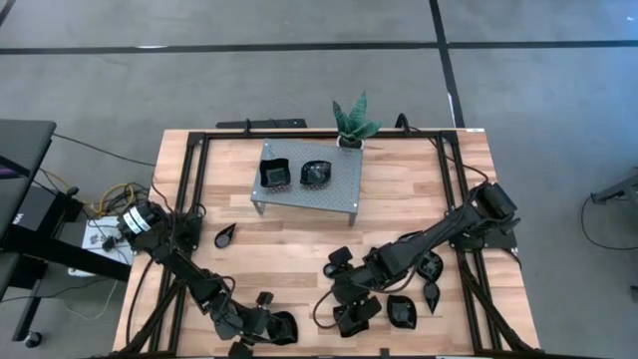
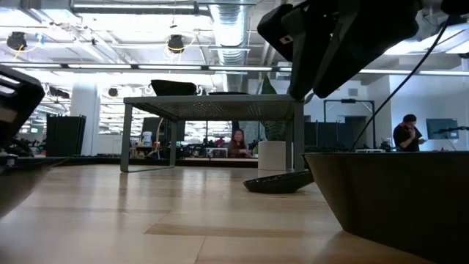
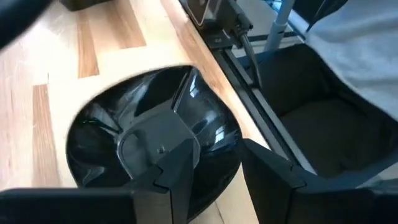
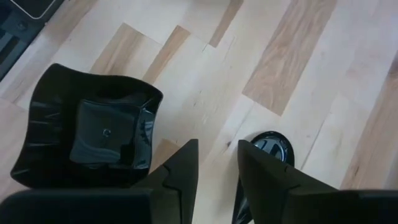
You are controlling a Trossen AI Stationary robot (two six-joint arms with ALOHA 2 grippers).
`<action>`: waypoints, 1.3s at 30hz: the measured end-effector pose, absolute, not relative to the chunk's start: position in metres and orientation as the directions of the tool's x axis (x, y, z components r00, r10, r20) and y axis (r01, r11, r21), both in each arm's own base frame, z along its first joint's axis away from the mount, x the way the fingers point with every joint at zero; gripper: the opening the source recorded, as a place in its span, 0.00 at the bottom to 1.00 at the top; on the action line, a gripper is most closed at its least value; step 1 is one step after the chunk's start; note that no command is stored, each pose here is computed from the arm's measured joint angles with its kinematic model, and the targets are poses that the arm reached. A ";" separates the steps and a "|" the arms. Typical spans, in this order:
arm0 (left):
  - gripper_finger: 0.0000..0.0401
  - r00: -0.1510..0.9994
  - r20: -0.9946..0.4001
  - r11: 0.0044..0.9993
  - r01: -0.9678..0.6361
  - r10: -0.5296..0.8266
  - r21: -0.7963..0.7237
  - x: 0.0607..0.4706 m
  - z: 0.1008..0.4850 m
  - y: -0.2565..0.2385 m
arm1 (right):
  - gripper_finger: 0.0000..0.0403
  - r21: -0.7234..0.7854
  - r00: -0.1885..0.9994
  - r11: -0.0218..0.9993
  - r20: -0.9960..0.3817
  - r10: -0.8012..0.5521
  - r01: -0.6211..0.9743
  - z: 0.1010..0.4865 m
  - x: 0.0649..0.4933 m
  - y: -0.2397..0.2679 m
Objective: Pick & Place Mini shaped plates
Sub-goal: Stack the black leaf shaped plate on top of the black leaf shaped plate on the shelf
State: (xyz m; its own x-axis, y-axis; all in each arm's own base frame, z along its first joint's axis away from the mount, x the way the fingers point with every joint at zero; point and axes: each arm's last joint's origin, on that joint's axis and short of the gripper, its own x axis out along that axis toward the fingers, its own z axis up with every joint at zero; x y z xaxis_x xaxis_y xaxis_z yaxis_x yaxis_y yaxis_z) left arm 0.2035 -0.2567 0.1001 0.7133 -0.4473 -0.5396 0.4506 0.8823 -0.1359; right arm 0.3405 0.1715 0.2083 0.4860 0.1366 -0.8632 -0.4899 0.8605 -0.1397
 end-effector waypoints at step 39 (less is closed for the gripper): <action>0.23 0.688 -0.574 0.862 0.503 -0.444 -0.064 0.196 0.103 -0.269 | 0.26 -0.156 0.486 0.844 -0.863 0.136 -0.513 0.208 0.341 0.171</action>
State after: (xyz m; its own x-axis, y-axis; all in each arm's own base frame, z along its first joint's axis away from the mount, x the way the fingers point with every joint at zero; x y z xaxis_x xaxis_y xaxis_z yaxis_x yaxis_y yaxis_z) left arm 0.1956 -0.2686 0.1027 0.6883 -0.4439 -0.5738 0.5028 0.8621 -0.0637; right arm 0.3407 0.1712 0.2082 0.4861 0.1361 -0.8632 -0.5129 0.8442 -0.1557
